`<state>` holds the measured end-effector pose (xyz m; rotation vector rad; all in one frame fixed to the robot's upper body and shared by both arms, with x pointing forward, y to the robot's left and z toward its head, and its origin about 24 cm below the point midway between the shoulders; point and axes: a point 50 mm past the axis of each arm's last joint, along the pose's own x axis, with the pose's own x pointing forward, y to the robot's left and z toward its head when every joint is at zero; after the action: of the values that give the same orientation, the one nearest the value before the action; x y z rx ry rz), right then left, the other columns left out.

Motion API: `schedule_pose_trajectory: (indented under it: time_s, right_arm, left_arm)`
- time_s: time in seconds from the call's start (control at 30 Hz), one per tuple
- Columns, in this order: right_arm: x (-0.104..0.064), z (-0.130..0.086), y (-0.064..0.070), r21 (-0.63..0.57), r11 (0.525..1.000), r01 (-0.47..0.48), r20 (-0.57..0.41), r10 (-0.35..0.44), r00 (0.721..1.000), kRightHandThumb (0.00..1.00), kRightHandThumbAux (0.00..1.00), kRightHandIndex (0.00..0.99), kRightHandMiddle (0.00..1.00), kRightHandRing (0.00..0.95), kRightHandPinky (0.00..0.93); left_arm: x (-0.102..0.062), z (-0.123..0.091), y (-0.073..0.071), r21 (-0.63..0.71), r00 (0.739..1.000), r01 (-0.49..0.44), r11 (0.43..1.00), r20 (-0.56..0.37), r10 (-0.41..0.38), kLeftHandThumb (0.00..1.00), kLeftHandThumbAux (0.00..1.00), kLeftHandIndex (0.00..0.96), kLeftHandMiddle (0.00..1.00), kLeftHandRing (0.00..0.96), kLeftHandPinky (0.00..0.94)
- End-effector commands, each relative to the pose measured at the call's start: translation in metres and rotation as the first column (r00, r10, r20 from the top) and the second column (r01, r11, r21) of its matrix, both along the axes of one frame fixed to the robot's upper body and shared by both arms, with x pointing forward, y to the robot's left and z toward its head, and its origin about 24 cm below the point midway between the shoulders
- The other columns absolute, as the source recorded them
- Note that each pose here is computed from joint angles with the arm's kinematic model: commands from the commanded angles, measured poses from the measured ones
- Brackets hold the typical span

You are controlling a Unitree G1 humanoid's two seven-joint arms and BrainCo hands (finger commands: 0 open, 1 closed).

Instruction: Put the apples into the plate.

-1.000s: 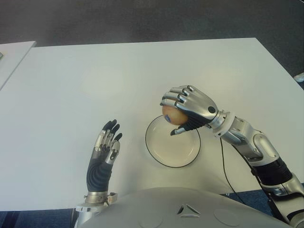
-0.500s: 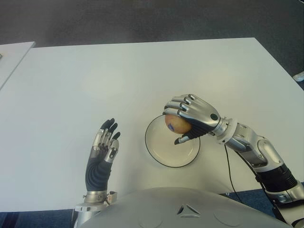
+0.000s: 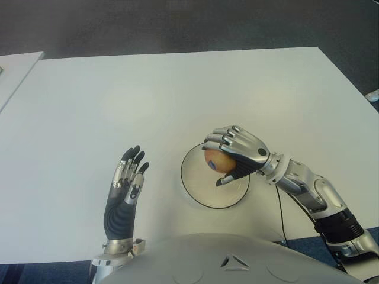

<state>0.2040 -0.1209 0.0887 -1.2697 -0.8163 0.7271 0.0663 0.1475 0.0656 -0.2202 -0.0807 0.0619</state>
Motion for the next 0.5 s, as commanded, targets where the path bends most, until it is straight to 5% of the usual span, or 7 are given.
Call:
schedule_pose_trajectory:
  time_s: [0.03,0.5]
  right_arm:
    - [-0.004,-0.014,0.005,0.002,1.0,-0.002,-0.025,0.002,1.0,0.595,0.739,0.834,0.884,0.862,0.862]
    - [-0.004,-0.029,0.008,-0.01,1.0,0.029,-0.051,-0.03,0.998,0.598,0.722,0.812,0.874,0.852,0.821]
  left_arm:
    - [-0.004,-0.005,0.001,0.021,0.998,0.013,1.0,-0.057,-0.012,0.405,0.446,0.151,0.024,0.014,0.086]
    - [-0.002,-0.006,0.002,0.007,0.999,0.019,1.0,-0.046,-0.018,0.323,0.492,0.135,0.032,0.021,0.083]
